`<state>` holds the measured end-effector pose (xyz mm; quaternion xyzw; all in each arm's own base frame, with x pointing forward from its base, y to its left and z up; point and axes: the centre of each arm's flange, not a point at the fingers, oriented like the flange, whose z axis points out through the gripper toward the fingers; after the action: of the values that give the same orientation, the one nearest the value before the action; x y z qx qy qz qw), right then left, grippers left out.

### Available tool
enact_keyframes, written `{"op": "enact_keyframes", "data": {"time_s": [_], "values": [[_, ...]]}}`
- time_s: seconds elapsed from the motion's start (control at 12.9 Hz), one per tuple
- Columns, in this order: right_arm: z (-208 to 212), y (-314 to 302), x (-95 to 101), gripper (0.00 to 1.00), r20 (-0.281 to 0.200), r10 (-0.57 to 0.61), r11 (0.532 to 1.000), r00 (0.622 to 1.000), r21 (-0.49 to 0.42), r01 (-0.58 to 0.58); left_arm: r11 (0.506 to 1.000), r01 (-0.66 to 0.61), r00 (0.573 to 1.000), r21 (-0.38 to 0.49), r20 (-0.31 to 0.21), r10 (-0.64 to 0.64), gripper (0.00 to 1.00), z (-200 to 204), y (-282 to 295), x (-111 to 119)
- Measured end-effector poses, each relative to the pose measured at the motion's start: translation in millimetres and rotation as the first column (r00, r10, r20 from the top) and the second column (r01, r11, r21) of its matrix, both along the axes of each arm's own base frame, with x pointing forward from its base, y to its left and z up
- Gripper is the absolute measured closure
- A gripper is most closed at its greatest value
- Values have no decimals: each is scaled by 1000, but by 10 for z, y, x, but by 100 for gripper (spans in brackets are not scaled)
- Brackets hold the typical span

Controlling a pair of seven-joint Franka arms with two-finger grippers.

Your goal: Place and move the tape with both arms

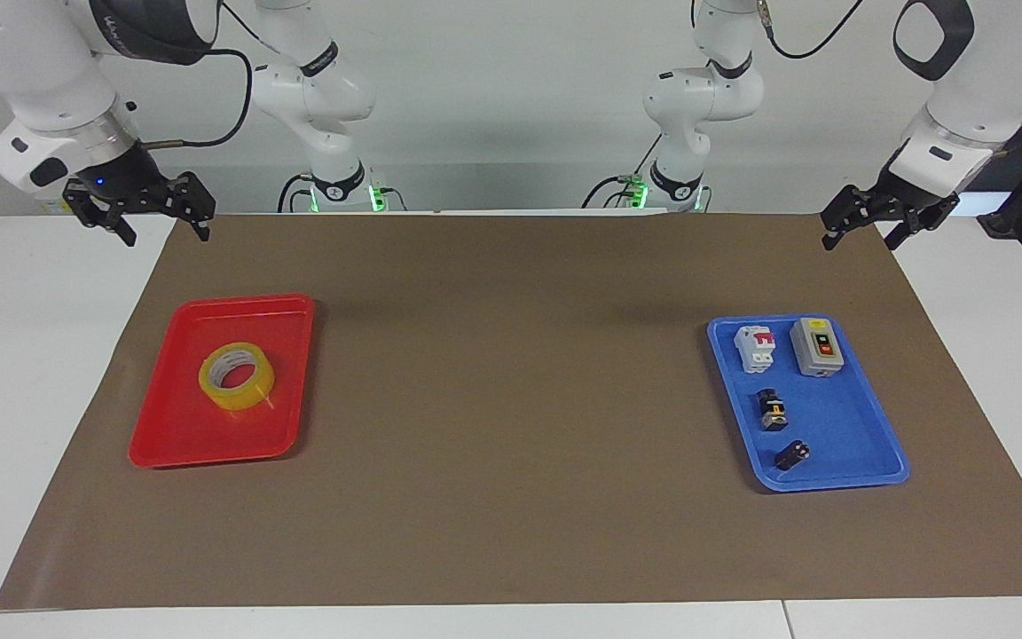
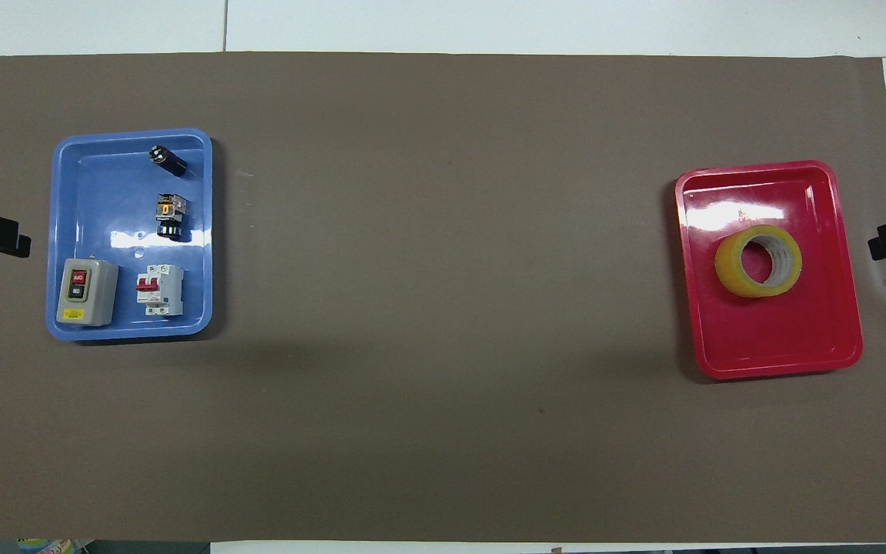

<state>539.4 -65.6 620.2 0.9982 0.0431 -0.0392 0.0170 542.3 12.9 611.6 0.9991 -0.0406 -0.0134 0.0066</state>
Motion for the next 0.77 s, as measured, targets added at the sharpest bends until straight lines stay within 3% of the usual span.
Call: {"op": "enact_keyframes", "data": {"time_s": [0.77], "values": [[8, 125, 20, 0, 2, 14, 1000, 1000, -1, -14, 1000, 0, 1000, 0, 0, 0, 0, 1, 1, 0]]}}
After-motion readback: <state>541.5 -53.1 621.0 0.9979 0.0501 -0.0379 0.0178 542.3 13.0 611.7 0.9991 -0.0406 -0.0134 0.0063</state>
